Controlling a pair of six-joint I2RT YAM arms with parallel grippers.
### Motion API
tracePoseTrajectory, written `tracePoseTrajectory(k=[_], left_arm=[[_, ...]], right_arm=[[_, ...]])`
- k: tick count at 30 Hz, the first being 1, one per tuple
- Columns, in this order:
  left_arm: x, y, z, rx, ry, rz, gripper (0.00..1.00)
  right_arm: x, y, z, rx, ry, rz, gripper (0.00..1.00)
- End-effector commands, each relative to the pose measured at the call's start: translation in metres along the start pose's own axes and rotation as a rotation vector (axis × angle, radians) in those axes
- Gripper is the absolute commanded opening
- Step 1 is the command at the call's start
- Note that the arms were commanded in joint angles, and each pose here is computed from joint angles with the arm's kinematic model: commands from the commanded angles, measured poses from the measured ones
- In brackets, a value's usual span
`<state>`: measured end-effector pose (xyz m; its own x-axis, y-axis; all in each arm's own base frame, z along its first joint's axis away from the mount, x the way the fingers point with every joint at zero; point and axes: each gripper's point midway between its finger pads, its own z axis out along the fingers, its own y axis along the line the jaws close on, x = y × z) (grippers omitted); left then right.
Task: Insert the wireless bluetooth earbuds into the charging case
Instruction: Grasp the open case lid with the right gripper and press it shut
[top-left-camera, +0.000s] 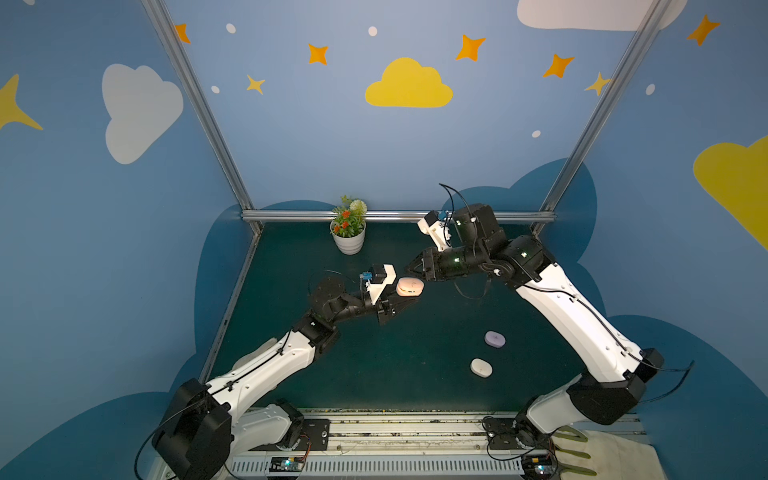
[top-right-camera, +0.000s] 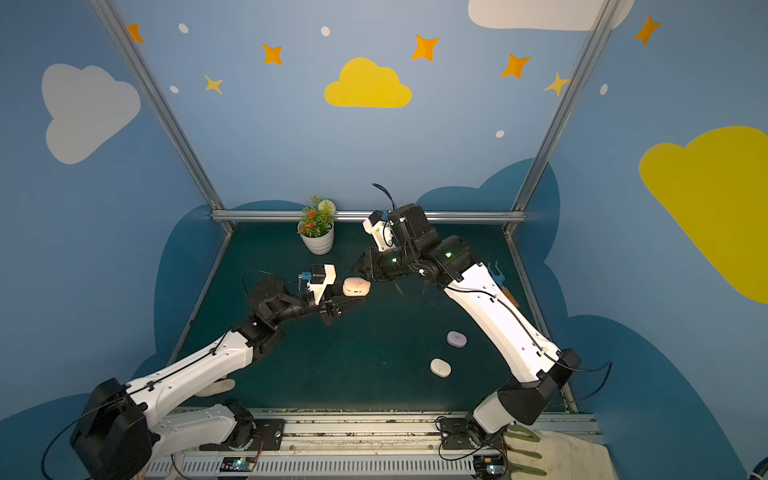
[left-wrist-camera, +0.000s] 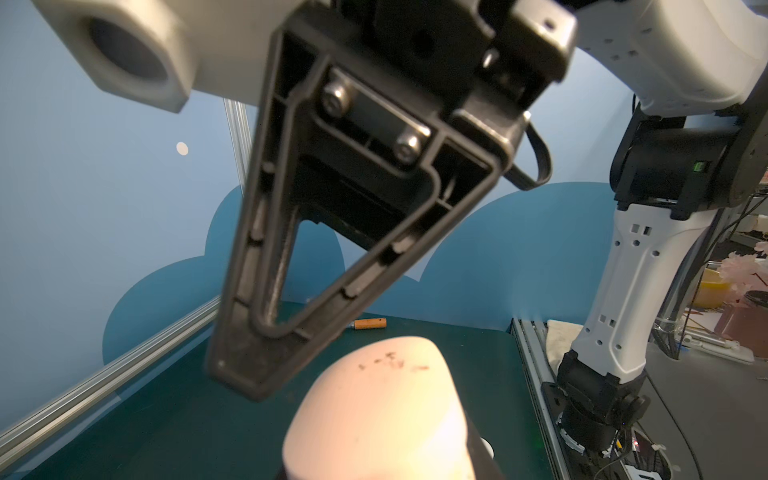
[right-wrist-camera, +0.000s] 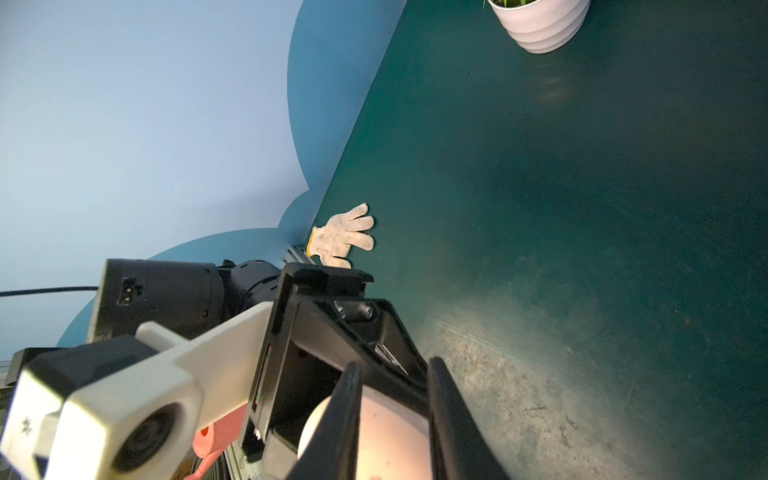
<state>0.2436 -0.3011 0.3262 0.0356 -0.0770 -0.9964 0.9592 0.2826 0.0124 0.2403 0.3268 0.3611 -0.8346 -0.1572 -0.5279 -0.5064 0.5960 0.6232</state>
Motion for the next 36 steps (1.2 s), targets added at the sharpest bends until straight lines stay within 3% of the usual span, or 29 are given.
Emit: tracePoseTrajectory(k=[1,8,10,13,18,29,36], left_arm=[[-0.013,0.001,0.0,-0.001,-0.035,0.017,0.05],[-0.012,0.003,0.0,-0.002,-0.034,0.012,0.05],[-0.011,0.003,0.001,-0.001,-0.032,0.008,0.05],[-0.01,0.003,0.002,0.003,-0.028,0.002,0.05],[-0.008,0.004,0.002,-0.001,-0.023,-0.001,0.05],[-0.009,0.003,0.001,-0.001,-0.026,0.001,0.05],[-0.01,0.002,0.0,0.004,-0.028,0.002,0.05]], right_arm=[[0.021,0.002,-0.012,0.006,0.039,0.006,0.26],[0.038,-0.004,-0.011,0.086,0.06,-0.01,0.29],[0.035,-0.01,-0.015,0.123,0.038,0.001,0.46],[0.028,-0.008,-0.018,0.126,0.005,0.018,0.62],[0.029,0.004,-0.01,0.105,0.026,0.011,0.7],[0.028,0.002,0.007,0.131,0.035,0.01,0.71],[0.026,0.003,0.013,0.124,0.035,0.017,0.52]])
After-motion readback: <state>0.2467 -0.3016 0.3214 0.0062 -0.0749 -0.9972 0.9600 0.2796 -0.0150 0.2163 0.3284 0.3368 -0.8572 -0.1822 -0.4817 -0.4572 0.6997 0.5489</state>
